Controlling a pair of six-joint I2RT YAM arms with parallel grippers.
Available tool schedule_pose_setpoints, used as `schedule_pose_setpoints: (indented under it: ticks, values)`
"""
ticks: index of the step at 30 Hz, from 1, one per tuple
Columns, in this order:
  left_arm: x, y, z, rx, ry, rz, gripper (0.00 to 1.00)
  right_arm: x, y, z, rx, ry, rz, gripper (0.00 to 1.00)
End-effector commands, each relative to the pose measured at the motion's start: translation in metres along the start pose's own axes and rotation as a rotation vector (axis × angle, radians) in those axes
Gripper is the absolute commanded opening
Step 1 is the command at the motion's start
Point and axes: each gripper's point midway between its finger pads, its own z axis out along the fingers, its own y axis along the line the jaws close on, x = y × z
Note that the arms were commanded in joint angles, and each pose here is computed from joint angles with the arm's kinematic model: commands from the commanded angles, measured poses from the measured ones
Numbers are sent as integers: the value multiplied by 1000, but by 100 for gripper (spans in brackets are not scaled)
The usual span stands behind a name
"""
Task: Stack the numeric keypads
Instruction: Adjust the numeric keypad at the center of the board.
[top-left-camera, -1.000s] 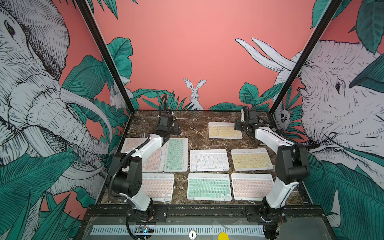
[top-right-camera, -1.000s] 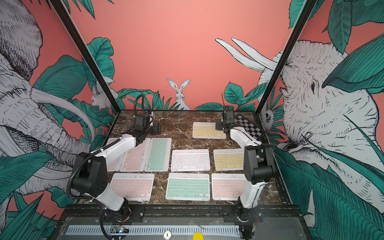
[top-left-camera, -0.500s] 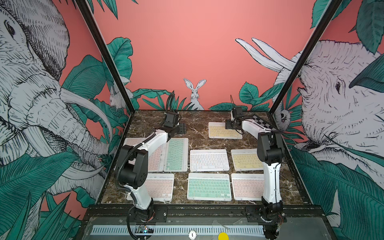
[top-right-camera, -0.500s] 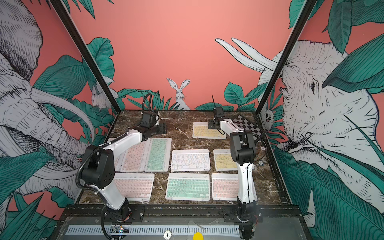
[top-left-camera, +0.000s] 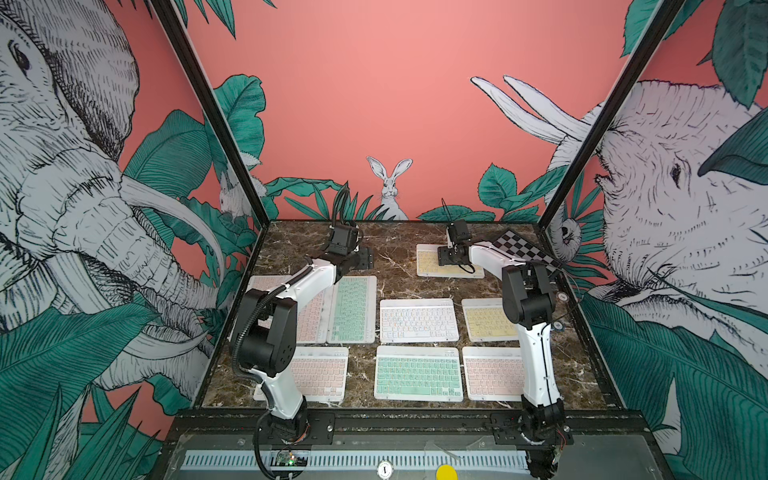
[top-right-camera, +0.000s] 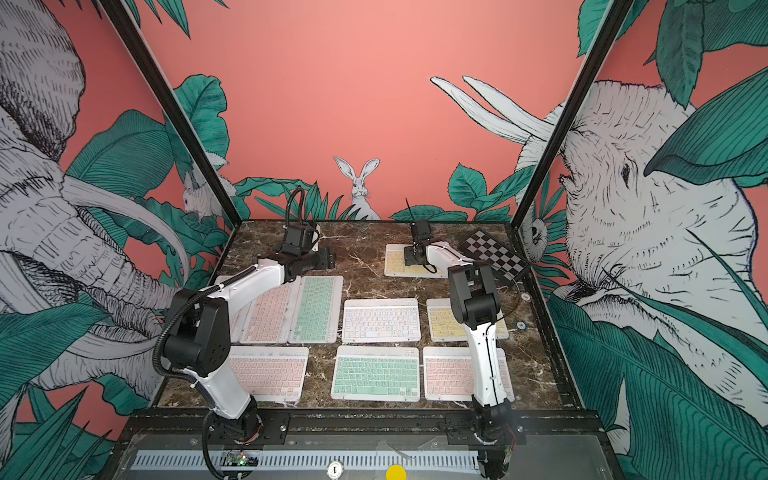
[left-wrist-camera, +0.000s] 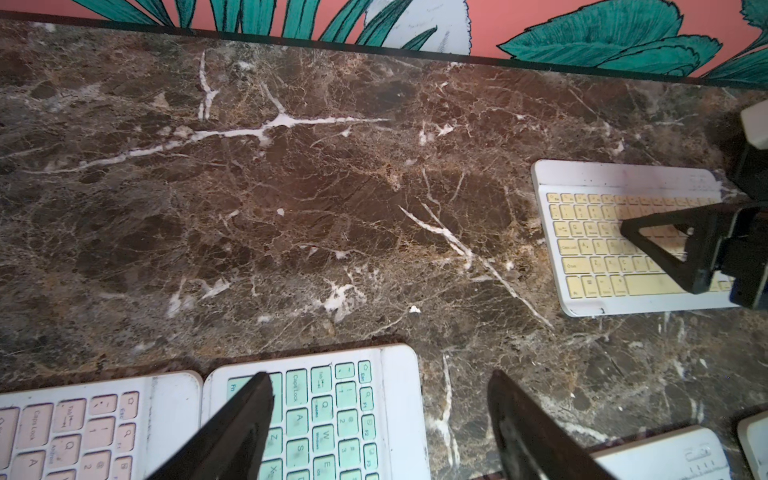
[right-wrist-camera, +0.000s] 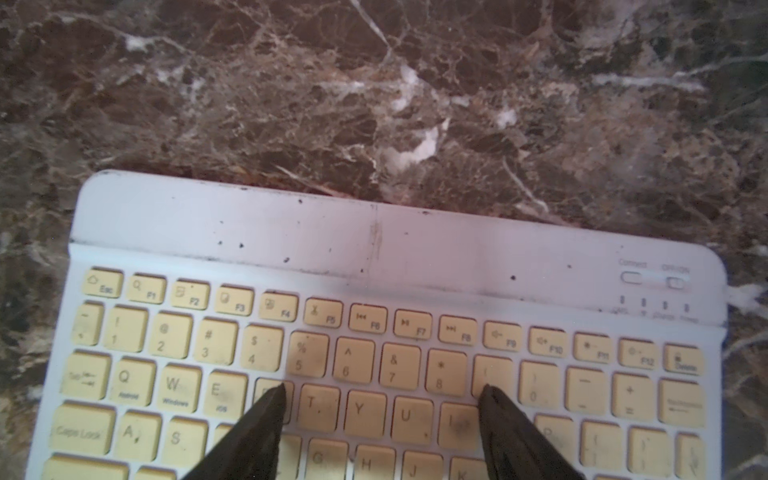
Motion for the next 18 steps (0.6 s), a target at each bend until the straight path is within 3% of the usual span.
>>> schedule_pose_setpoints:
  ticks: [1,18]
  values:
    - [12,-5,3,16,35,-8,83,8,15,-9,-5,26,-51,73]
    - [26,-28,11,63,74,25,83,50,65,-17,-76,99,-71,72]
